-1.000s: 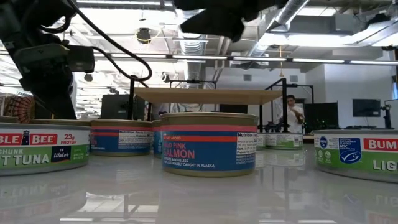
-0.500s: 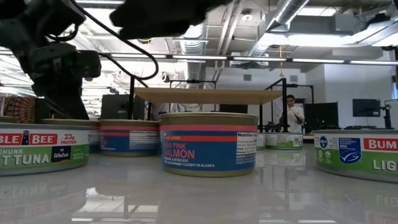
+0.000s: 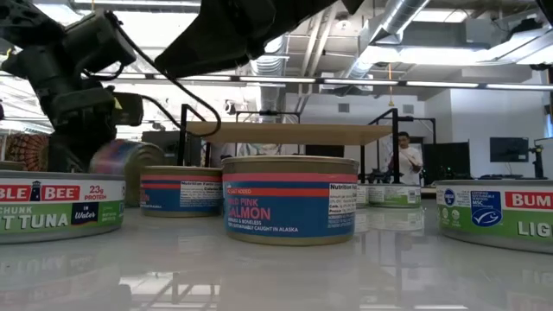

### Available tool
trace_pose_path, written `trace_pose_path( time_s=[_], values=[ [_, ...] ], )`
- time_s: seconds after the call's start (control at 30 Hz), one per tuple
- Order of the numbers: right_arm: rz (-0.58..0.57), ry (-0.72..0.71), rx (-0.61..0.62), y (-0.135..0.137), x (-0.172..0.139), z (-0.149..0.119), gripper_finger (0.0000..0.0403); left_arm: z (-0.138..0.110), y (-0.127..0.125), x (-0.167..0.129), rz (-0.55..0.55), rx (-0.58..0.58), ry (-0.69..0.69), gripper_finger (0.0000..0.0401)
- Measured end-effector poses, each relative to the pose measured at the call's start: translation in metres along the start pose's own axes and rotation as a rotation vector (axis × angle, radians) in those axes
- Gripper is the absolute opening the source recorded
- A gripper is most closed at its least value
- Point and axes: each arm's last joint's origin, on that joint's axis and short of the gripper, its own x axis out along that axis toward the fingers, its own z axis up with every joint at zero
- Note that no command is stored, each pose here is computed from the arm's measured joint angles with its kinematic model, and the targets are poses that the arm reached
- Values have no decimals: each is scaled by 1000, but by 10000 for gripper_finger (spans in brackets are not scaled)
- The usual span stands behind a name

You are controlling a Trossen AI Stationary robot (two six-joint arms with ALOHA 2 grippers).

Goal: Stack canned seafood by type on shelf
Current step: Put the the blue tuna can on the shelf

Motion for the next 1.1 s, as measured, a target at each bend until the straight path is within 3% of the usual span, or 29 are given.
trace_pose_path(
  time_s=[0.27,0.47,0.87,0.97,1.1],
  values=[
    [-44,20,147,-23,7,-10,274,2,1,-1,6,-5,-26,0],
    [-55,124,121,-22,24,-33,274,5,0,-9,-20,-5,-73,0],
    [-93,167,141,-34,22,-37,274,7,-1,-38,-110,-53,-212,1],
    [-107,179,151,-37,22,-39,274,5,-4,-42,-143,-50,-218,16],
    [-123,189,162,-41,24,-43,274,3,-11,-40,-155,-74,-221,68]
  ],
)
